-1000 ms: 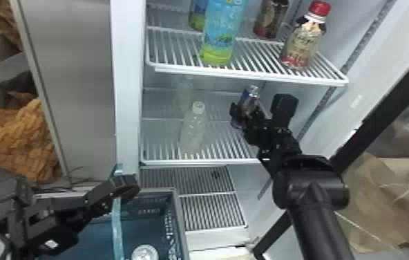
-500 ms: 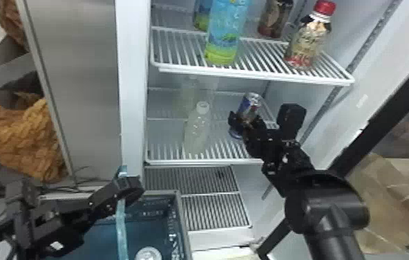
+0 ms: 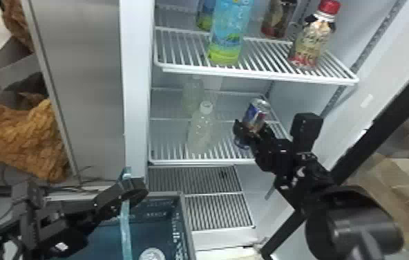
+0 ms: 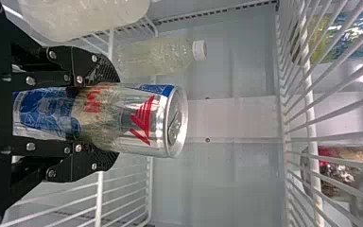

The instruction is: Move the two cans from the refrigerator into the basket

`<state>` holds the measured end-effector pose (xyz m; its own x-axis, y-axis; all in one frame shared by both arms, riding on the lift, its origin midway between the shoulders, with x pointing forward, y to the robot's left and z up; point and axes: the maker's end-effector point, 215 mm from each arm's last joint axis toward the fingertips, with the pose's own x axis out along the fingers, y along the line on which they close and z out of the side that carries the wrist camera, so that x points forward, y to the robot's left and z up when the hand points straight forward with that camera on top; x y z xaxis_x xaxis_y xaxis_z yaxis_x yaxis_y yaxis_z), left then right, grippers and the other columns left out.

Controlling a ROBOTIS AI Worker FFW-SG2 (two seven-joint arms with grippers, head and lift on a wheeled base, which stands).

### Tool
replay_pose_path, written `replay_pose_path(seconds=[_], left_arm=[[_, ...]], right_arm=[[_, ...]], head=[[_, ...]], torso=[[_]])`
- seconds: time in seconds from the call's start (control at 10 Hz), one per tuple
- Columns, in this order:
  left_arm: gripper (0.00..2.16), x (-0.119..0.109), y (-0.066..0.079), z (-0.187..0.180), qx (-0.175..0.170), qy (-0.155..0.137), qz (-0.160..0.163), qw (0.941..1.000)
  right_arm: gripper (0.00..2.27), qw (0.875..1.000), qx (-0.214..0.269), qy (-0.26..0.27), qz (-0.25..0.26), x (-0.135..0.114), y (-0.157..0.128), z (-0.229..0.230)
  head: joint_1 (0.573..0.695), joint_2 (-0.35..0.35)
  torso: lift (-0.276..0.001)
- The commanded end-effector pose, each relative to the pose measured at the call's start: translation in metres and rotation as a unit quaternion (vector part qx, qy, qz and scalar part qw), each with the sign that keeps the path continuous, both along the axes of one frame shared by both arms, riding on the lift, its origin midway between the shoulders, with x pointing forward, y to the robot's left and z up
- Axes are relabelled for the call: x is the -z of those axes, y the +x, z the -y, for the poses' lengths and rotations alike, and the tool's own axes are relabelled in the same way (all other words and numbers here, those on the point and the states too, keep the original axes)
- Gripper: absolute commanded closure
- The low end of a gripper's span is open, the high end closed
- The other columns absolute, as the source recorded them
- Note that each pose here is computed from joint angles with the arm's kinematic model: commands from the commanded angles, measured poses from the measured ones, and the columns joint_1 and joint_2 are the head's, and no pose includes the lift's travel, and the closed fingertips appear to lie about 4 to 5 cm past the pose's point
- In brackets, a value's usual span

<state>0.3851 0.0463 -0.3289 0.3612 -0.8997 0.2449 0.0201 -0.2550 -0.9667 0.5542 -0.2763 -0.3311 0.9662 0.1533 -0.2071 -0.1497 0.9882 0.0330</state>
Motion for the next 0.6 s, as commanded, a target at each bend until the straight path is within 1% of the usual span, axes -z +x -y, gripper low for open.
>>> replay_pose_path(seconds=[0.0,0.3,0.5], left_arm=[[1.2,0.001,-0.001,0.0,0.0,-0.001,-0.001,1.0],[1.2,0.002,-0.002,0.0,0.0,-0.001,-0.002,1.0],[1.2,0.003,-0.002,0.0,0.0,-0.001,-0.004,1.0]], right_arm=[[1.28,1.0,0.0,-0.001,-0.006,-0.002,-0.019,0.002],[1.28,1.0,-0.011,0.013,-0.016,-0.01,-0.061,-0.008],[1.28,0.999,-0.012,0.002,-0.031,-0.021,-0.101,-0.009]], head=[[0.695,-0.265],[0.695,-0.276],[0.695,-0.279]], torso=[[-0.218],[-0.218],[-0.218]])
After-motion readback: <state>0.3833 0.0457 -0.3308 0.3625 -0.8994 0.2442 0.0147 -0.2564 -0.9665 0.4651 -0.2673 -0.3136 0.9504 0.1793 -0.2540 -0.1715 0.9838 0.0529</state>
